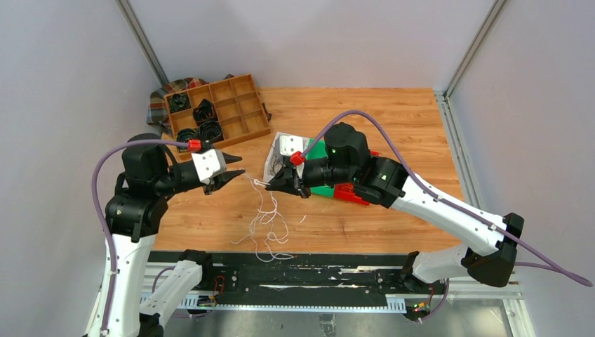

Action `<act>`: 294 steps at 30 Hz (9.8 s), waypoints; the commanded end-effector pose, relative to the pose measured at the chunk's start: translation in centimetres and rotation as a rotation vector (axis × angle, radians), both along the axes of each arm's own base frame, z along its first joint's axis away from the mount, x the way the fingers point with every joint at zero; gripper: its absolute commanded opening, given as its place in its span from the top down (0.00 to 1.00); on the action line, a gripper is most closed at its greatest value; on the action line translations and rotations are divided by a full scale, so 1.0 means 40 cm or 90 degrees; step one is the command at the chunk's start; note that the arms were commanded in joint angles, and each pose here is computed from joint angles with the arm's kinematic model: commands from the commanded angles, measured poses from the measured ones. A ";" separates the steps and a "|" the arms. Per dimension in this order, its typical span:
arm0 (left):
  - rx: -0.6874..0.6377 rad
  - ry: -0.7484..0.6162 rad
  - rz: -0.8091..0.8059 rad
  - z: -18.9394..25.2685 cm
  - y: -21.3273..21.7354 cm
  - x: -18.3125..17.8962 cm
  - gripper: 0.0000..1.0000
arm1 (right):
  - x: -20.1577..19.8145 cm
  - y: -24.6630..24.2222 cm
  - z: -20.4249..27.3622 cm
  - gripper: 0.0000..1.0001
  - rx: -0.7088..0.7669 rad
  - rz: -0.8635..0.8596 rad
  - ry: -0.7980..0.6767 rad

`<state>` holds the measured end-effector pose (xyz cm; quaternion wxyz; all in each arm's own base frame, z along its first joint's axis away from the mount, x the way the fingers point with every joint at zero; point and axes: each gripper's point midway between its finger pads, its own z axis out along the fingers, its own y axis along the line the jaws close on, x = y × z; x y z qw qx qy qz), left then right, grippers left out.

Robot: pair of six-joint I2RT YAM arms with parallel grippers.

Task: Untangle the cables
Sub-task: Untie the cable.

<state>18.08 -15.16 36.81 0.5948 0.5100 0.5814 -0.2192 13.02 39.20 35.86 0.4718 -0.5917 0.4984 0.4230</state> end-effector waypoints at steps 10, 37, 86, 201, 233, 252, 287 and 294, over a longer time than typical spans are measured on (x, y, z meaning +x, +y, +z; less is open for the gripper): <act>0.073 -0.075 -0.146 -0.048 -0.040 -0.088 0.60 | -0.007 0.011 0.054 0.99 0.044 0.025 0.005; 0.106 -0.299 -0.127 0.012 -0.025 -0.082 0.99 | -0.042 0.034 0.034 0.66 0.042 0.043 0.113; 0.079 -0.256 -0.166 -0.007 -0.041 -0.122 1.00 | -0.070 0.081 0.057 0.99 -0.009 0.107 0.169; -0.183 0.335 0.059 0.036 -0.077 -0.073 1.00 | -0.055 0.004 0.196 0.99 0.247 -0.152 -0.336; -0.187 0.321 0.062 0.035 -0.073 -0.073 1.00 | 0.091 -0.120 0.203 0.52 0.259 -0.271 -0.044; -0.178 0.326 0.096 0.018 -0.065 -0.046 1.00 | 0.016 -0.012 0.150 0.44 -0.055 -0.083 -0.378; -0.158 0.301 0.100 -0.001 -0.057 -0.040 1.00 | 0.049 0.032 0.128 0.99 -0.049 -0.152 -0.403; -0.155 0.296 0.107 -0.006 -0.053 -0.036 0.99 | 0.030 0.023 0.149 0.99 0.031 -0.158 -0.355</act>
